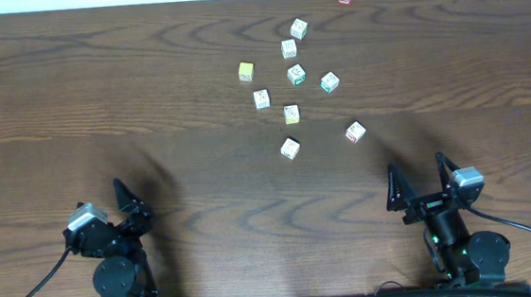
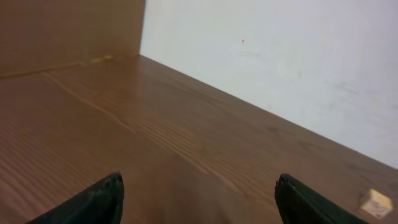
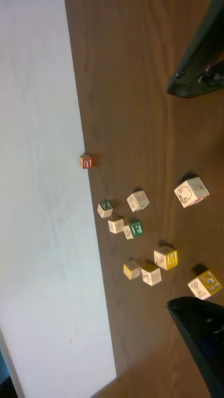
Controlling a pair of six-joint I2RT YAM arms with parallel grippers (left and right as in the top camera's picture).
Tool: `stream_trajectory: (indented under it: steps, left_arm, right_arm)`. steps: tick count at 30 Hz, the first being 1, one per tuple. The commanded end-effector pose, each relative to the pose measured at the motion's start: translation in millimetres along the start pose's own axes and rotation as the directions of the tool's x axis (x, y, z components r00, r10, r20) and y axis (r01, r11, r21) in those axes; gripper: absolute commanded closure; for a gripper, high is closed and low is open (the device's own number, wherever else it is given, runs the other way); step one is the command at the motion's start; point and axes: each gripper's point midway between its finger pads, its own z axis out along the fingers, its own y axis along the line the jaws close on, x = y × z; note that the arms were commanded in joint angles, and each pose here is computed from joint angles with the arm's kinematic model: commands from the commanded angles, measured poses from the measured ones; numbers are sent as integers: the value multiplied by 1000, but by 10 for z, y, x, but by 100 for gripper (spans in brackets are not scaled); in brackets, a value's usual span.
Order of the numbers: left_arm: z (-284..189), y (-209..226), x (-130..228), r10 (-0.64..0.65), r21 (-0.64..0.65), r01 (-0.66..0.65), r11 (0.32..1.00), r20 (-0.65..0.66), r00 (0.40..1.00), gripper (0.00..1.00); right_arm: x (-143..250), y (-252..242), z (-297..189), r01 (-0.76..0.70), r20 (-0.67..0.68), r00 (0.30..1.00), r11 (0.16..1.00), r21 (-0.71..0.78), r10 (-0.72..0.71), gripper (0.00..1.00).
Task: Lift 3 blocks
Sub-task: 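Raise both arms and move the grippers toward the block cluster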
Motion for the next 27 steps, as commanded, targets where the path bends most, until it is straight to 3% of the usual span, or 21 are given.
stream_trajectory:
  steps: [1,7,10,13,19,22,27]
  left_arm:
    - [6,-98,187,-13,67,18,998,-62,998,22]
    - [7,-78,241,1,59,4,998,-83,997,22]
    - [7,-78,242,1,59,4,998,-84,997,22]
    - [7,-77,243,1,59,4,998,-84,996,22]
    - [7,-77,245,1,59,4,998,-85,996,22]
    - [6,-76,253,2,59,3,998,-88,996,22]
    - [6,-120,291,6,84,3,996,-107,994,22]
  right_arm:
    - [-200,150,-26,23,33,999,998,-50,-22,1]
    - [-895,183,-117,144,141,979,989,45,-149,1]
    - [-1174,247,-80,188,131,972,981,53,-193,1]
    - [-1222,199,111,224,29,974,972,64,-226,1]
    - [-980,8,632,139,-316,942,988,70,-110,1]
    - [-864,-79,801,95,-489,872,990,100,-35,1]
    - [-691,-156,898,39,-718,690,986,160,90,1]
